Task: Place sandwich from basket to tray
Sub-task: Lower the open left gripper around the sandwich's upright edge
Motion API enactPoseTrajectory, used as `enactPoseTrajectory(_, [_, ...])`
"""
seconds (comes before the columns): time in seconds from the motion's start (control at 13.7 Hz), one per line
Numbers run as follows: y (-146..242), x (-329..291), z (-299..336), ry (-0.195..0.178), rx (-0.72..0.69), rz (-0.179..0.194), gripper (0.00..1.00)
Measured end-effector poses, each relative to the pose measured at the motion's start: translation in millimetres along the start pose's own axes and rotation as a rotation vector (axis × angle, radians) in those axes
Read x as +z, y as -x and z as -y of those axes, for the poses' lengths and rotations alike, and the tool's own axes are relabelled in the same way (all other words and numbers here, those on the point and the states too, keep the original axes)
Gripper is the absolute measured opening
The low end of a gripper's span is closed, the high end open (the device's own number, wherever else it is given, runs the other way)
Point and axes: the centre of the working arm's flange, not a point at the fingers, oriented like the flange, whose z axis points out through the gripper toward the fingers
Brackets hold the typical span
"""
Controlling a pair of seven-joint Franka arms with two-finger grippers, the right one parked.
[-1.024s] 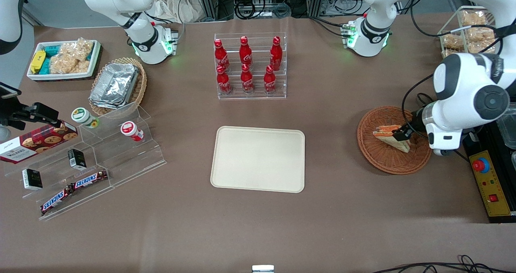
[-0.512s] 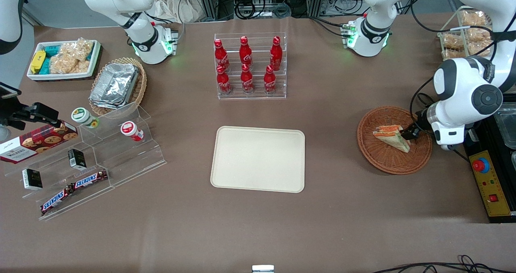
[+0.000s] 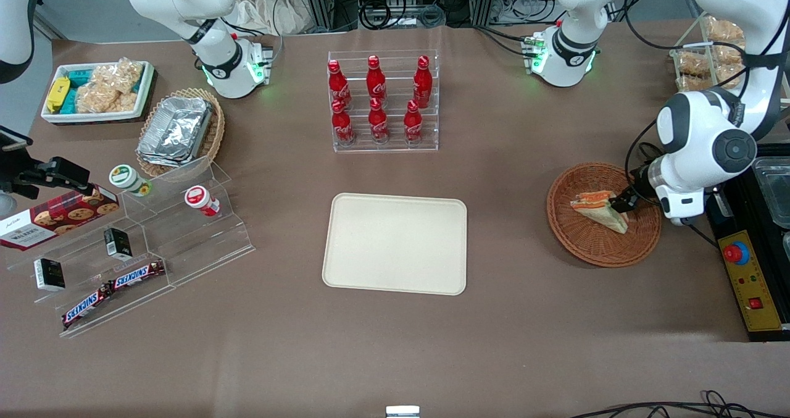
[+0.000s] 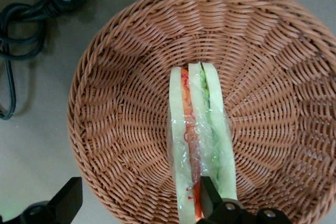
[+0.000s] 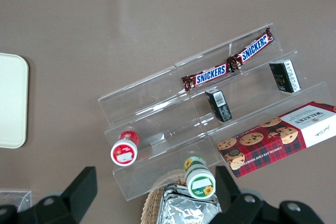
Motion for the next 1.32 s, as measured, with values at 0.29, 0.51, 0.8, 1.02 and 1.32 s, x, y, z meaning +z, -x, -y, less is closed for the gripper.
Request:
enactPoseTrajectory(0.29, [9,21,5,0.039,-0.003,-0.024,1.00])
enactPoseTrajectory(0.51, [3,18,12,0.014,-0.008,-0.004,1.00])
enactPoseTrajectory(0.8, [-16,-25,9,-0.046,-0.008,0.033,1.00])
enactPoseTrajectory(1.02, [-19,-43,-1,-0.033,-0.005,0.021,1.00])
enactPoseTrajectory(1.32, [-14,-32,-15,-0.031,-0.011,0.029,1.00])
